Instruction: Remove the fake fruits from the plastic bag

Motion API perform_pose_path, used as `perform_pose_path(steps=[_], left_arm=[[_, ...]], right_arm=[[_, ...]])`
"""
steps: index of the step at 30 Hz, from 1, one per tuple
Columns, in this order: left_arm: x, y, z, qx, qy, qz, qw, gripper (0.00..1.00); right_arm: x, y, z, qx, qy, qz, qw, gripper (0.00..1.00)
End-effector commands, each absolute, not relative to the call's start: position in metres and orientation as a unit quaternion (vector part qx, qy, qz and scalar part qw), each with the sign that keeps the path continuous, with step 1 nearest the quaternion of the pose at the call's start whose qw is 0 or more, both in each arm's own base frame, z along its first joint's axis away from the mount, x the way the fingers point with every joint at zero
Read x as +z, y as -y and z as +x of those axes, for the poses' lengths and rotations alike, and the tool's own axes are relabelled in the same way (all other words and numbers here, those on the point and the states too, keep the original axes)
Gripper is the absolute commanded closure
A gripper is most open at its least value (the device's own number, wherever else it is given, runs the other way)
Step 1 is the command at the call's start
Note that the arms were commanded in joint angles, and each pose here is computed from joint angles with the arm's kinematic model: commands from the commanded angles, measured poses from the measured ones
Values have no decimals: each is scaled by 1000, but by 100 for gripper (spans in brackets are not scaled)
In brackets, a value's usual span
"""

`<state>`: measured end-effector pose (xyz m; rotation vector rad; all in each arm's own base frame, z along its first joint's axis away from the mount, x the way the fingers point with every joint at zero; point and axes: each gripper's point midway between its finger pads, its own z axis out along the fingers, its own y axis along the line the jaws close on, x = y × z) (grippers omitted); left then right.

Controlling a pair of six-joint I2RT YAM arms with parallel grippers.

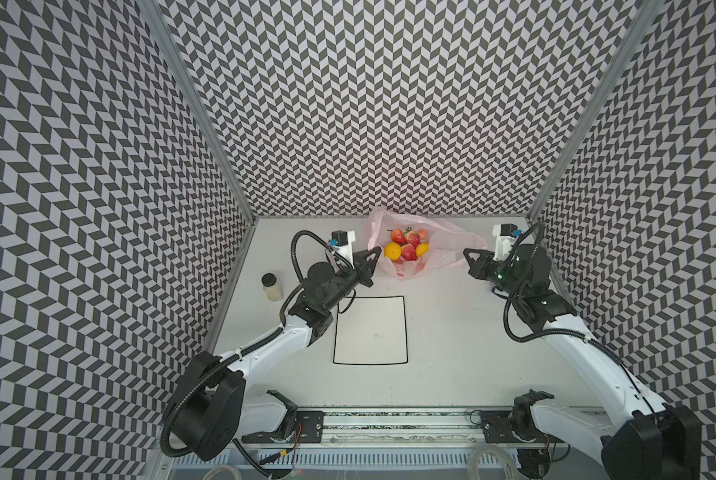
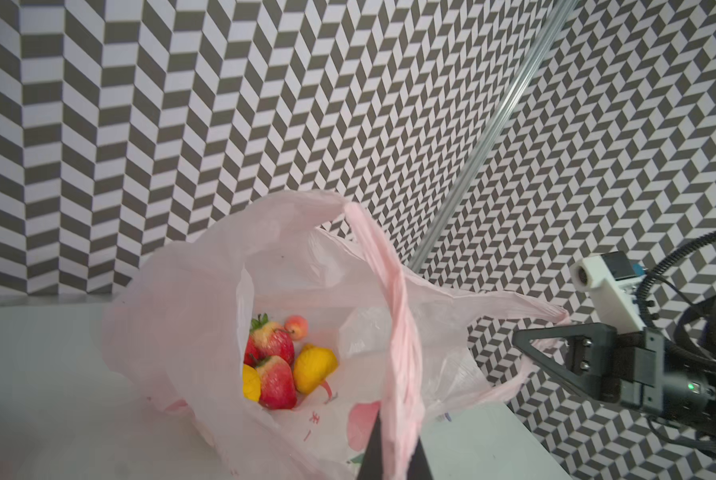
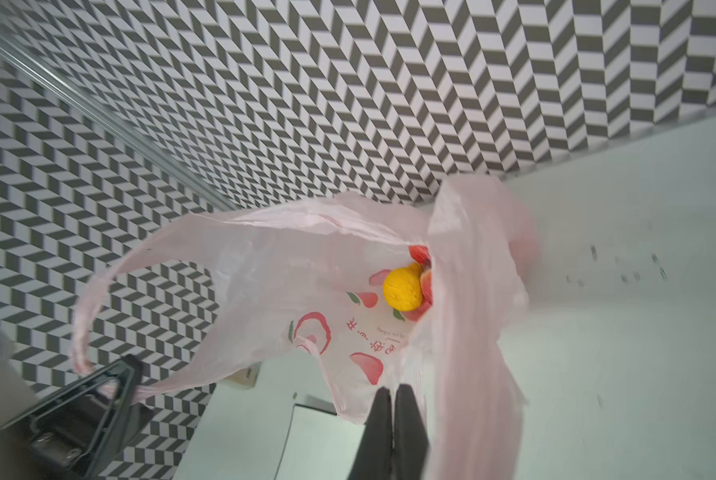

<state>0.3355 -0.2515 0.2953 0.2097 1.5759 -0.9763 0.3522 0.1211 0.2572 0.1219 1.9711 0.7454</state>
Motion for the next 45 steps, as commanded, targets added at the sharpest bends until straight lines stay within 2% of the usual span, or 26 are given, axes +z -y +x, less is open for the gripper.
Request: perform_pose_path(steps=[1, 9, 11, 14, 16, 19, 22, 24, 29, 32, 35, 40, 42, 45], left_arm=[[292, 252, 320, -420, -688, 69, 588, 100], [279, 259, 293, -423, -703, 66, 568, 100], [279, 261, 293, -423, -704, 70, 567, 100], [275, 267, 295, -426, -706, 77, 561, 100], [274, 271, 296, -432, -707, 76, 555, 100], [273, 278, 298, -435, -709, 77, 550, 100], [274, 284, 302, -437, -710, 76, 547, 100], [275, 287, 305, -436, -711, 74, 547, 100], [274, 290, 307, -438, -712, 69, 545, 100], [273, 290, 307, -437, -713, 69, 544, 100], [273, 290, 307, -435, -715, 70, 543, 100], [273, 291, 305, -437, -715, 71, 541, 100], [273, 291, 305, -437, -715, 71, 541, 100], [273, 292, 304, -437, -717, 72, 539, 100]], right_arm=[[241, -106, 333, 269, -828, 58, 488, 100], [249, -76, 308, 225, -810, 99, 532, 100], [244, -71, 308, 214, -811, 105, 534, 96], [232, -68, 308, 201, -822, 111, 522, 75], [231, -63, 307, 188, -829, 125, 512, 54], [246, -54, 300, 166, -830, 130, 517, 34], [273, -37, 286, 131, -821, 141, 538, 17], [292, -20, 275, 99, -808, 162, 558, 10], [342, 8, 247, 59, -763, 190, 615, 9], [385, -6, 237, 98, -721, 137, 672, 19], [423, -48, 229, 175, -674, 23, 717, 31], [435, -121, 231, 324, -648, -127, 678, 46], [429, -138, 237, 356, -643, -150, 661, 50], [414, -166, 250, 356, -643, -184, 653, 51]])
